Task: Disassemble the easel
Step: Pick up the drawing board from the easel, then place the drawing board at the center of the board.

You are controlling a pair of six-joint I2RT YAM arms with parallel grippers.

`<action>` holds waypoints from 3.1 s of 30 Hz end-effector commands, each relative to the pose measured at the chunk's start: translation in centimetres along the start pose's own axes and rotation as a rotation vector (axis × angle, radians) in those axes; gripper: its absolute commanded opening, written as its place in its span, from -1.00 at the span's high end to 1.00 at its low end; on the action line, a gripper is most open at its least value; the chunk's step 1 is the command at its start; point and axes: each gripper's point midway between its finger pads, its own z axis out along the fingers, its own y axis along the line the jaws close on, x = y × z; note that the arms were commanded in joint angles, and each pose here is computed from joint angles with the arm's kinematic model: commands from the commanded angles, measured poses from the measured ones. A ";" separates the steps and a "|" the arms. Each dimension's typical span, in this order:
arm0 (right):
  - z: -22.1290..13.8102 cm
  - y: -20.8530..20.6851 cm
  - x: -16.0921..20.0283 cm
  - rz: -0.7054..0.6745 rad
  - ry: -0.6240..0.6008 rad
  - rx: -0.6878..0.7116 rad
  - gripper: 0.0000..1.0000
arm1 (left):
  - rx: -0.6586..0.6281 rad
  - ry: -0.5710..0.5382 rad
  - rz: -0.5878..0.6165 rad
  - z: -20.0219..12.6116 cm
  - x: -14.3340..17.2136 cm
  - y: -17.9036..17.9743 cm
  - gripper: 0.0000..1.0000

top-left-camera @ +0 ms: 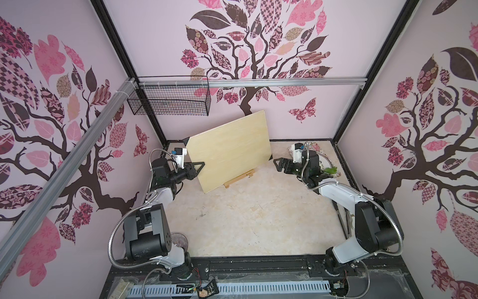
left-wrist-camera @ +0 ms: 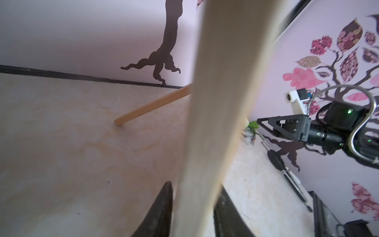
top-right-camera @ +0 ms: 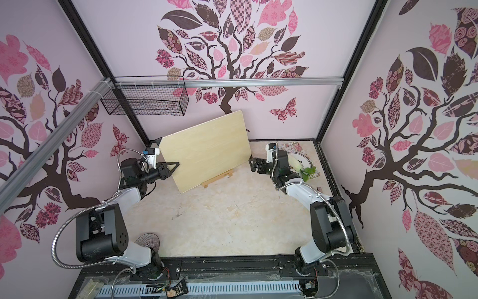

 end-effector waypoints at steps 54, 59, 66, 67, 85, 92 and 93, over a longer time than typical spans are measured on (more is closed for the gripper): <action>-3.9 4.1 -0.4 -0.026 -0.063 0.033 -0.99 | 0.014 -0.638 0.211 -8.1 -12.5 -11.6 1.00; -4.9 4.2 -0.8 -0.018 -0.077 0.045 -0.99 | 0.035 -0.715 0.152 -9.3 -13.8 -12.4 1.00; -6.9 4.6 -1.5 0.048 -0.115 0.039 -0.99 | 0.100 -0.806 0.056 -10.5 -15.4 -13.9 1.00; -7.3 4.8 -1.6 0.072 -0.123 0.028 -0.99 | 0.111 -0.822 0.038 -10.7 -15.6 -14.2 1.00; -13.4 9.1 0.0 0.554 -0.174 -0.349 -0.99 | 0.169 -1.070 -0.392 -11.1 -12.9 -19.9 1.00; -13.6 10.2 -0.8 0.601 -0.177 -0.427 -0.99 | 0.264 -1.065 -0.535 -9.4 -12.2 -21.9 1.00; -13.4 10.1 -0.8 0.614 -0.179 -0.431 -0.99 | 0.281 -1.060 -0.560 -9.1 -12.0 -22.1 1.00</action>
